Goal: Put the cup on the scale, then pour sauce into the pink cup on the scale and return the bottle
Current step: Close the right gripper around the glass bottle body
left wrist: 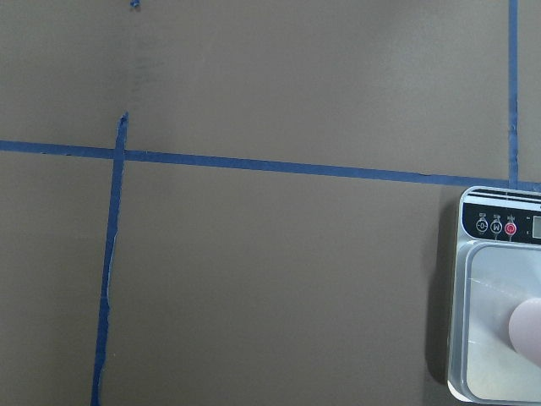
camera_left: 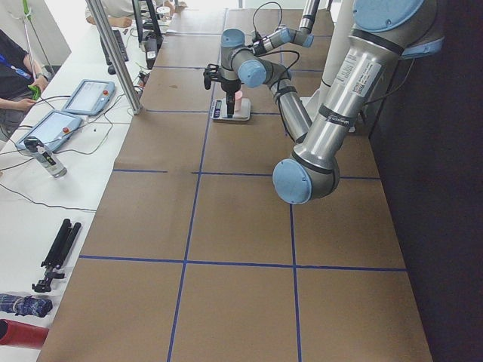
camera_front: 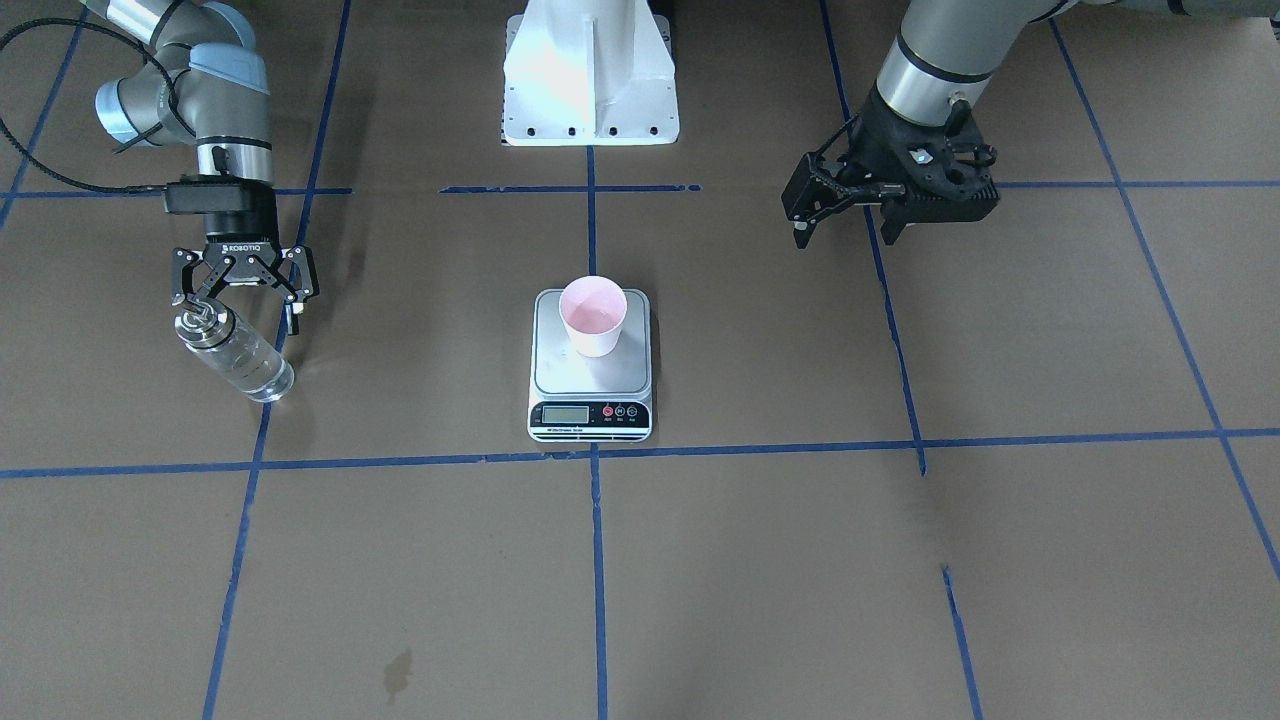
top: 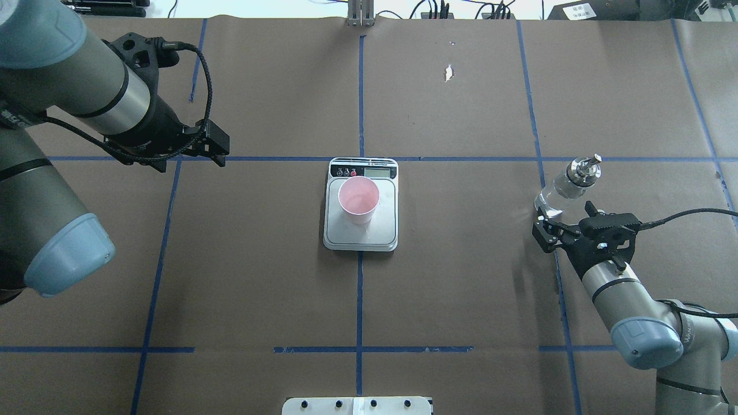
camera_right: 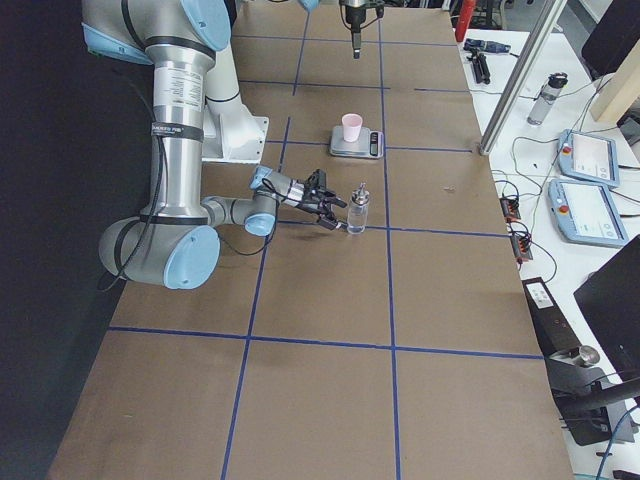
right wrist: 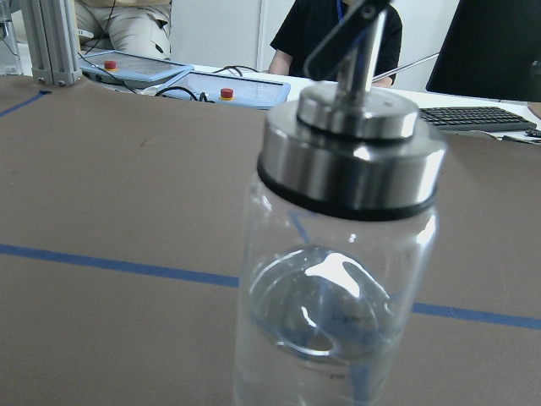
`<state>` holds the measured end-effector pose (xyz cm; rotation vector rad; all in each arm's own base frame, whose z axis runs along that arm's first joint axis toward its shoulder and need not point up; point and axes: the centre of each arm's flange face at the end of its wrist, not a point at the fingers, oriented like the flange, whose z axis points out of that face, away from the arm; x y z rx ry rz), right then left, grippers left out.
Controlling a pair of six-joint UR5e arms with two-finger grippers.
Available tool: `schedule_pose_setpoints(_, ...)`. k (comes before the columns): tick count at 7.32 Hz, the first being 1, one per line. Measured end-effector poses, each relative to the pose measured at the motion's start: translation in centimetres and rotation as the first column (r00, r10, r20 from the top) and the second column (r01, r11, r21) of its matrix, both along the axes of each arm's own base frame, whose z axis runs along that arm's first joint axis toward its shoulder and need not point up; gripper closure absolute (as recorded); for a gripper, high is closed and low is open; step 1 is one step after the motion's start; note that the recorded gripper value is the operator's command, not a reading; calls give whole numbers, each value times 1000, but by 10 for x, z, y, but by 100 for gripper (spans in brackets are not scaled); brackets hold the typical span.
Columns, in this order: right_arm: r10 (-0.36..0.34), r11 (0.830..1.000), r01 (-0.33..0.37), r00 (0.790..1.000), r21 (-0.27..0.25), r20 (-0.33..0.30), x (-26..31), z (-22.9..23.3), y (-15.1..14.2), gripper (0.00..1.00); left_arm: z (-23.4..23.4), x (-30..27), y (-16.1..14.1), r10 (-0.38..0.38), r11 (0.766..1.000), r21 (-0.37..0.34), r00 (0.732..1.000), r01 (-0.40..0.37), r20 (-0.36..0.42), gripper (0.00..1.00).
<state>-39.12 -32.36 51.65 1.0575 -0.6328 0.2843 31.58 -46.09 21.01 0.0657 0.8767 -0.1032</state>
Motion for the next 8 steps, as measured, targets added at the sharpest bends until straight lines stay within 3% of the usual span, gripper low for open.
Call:
schedule_pose_setpoints(2,-3,999,3,1000,33,-4,5,13,-7,0,0,0,0,-1,1000,-1,1000,1,0,0)
schedule_pose_setpoints(8,9,999,-9,1000,42,2,3,12,-16,0,-1,0,0,0,1000,-1,1000,0,-2,0)
